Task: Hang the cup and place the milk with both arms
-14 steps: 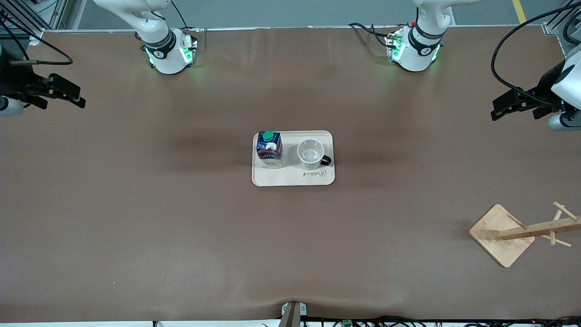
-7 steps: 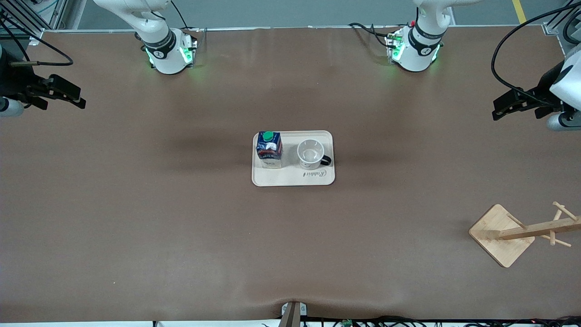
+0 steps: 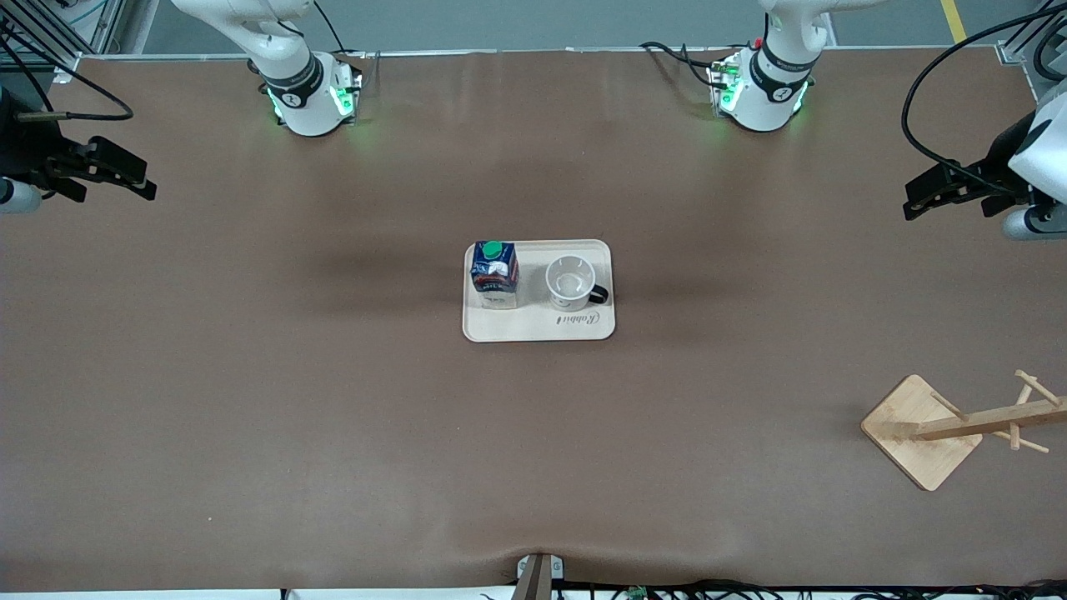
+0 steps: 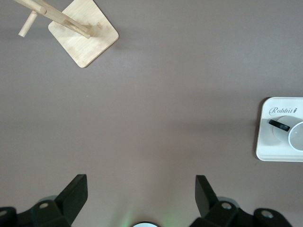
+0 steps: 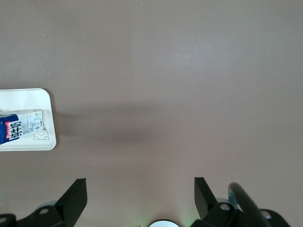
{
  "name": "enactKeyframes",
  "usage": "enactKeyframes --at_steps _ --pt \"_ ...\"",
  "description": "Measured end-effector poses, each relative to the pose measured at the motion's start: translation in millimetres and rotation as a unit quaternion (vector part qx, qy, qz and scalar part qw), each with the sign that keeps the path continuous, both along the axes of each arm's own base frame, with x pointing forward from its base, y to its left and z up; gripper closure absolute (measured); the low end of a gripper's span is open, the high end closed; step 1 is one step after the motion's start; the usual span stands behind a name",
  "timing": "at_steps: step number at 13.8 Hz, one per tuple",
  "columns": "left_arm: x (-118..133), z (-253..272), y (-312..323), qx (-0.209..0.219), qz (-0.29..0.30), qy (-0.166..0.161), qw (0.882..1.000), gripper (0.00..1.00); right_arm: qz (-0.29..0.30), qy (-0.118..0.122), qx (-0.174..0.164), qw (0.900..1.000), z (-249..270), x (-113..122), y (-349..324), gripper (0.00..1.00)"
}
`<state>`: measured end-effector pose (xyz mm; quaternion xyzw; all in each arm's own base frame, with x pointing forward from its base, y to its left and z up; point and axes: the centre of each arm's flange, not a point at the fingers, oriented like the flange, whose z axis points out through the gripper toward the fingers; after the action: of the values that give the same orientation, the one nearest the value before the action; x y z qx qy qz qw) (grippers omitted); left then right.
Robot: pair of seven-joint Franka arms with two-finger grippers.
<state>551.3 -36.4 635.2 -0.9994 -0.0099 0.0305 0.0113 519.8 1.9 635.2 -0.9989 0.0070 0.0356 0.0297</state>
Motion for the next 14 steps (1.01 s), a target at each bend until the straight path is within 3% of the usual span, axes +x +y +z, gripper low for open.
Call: enactKeyframes --at_steps 5,14 --pt "0 -1 -2 0.000 0.005 0.001 1.000 0.00 0.001 0.003 -0.003 1.000 -4 3 -1 0.00" --pt "-10 -34 -79 0.018 0.101 0.032 0.994 0.00 0.002 0.002 -0.019 1.000 -4 3 -4 0.00"
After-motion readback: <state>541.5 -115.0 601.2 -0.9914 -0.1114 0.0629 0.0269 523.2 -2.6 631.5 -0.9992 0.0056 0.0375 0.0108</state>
